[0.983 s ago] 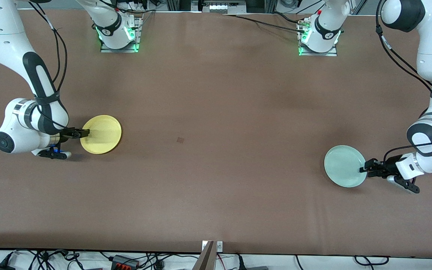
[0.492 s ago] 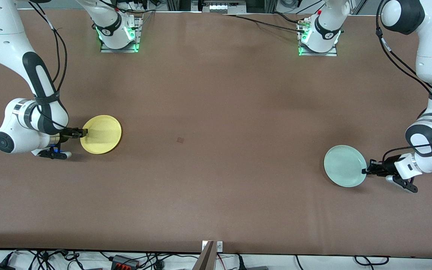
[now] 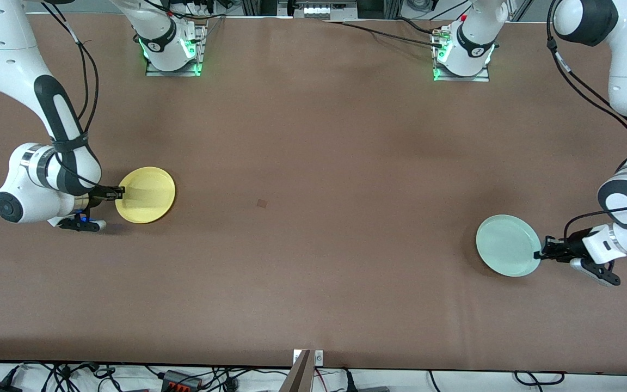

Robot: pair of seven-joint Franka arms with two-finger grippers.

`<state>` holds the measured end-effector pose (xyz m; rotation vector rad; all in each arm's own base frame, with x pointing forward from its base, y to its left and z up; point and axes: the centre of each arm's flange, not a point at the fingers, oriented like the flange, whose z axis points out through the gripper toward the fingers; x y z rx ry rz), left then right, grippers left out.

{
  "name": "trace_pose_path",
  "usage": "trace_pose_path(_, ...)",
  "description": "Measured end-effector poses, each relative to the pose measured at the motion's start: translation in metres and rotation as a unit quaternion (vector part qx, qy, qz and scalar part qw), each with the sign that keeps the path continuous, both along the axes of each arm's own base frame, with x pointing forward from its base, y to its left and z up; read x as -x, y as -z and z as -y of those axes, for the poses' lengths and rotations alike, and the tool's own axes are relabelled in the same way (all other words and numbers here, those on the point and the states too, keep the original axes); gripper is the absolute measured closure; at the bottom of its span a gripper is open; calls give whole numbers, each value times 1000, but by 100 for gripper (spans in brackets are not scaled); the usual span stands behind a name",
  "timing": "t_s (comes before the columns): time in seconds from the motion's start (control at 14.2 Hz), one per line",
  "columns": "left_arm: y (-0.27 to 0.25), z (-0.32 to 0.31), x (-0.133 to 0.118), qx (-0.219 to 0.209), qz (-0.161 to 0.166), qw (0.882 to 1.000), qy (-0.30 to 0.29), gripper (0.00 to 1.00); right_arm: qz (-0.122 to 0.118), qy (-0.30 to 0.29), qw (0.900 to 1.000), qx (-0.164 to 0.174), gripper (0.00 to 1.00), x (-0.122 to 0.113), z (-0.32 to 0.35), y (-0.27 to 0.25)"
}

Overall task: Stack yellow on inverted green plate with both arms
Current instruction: 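Grip the yellow plate with the right gripper while the left gripper grips the green plate, then lift and flip the green plate upside down with the left gripper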

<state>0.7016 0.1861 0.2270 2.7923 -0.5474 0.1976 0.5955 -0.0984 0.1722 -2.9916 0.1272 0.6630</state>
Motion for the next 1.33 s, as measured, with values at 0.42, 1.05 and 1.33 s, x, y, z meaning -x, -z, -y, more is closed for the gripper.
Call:
trace_pose_path(0.42,-112,108,-24,-165,4,986,20,97,0,-15,1000,-8,96,-10,-2,-15)
trace_pose_path(1.05,-148,327,-6,-369,30,929,24,97,3,-27,999,-44,97,-52,-12,-144)
trace_pose_path(1.33,-146,395,20,-448,49,893,1,97,32,-56,996,-56,97,-65,-55,-174)
